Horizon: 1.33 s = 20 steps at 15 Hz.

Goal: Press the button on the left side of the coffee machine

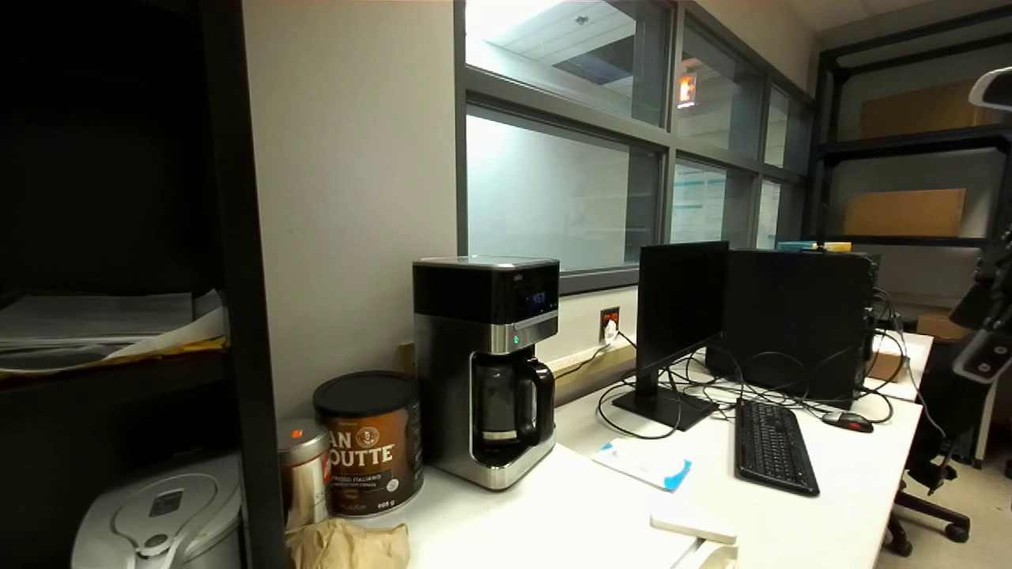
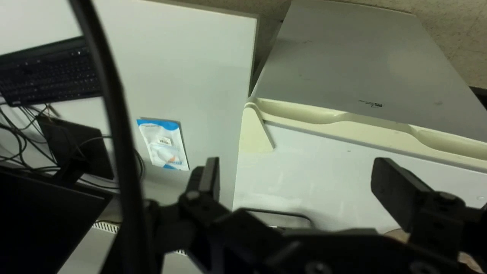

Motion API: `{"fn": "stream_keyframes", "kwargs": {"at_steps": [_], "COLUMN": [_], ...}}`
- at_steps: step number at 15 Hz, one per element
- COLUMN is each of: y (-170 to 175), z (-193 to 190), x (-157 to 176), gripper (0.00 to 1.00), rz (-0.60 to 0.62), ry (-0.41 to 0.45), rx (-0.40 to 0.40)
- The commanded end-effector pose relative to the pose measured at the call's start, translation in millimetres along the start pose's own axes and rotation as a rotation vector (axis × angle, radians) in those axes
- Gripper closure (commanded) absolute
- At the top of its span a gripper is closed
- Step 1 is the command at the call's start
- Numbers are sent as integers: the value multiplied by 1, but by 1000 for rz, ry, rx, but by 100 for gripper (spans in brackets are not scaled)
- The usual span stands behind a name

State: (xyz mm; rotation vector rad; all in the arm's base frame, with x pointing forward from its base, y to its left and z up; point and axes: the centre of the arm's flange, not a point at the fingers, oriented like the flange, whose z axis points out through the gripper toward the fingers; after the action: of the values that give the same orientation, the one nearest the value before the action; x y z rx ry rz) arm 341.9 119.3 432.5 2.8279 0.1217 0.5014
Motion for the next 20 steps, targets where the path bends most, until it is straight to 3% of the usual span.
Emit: {"fn": "stream_keyframes", "kwargs": {"at_steps": [1,2,13,20], "y": [12,14,19,13], "z": [26,31,88,115], "x": [43,49,131,167], "gripper": [0,21,100,100], "rz": [-86,-99,-178,-155], "ry": [46,64,267,425], "rx": [-8,-7,19,35]}}
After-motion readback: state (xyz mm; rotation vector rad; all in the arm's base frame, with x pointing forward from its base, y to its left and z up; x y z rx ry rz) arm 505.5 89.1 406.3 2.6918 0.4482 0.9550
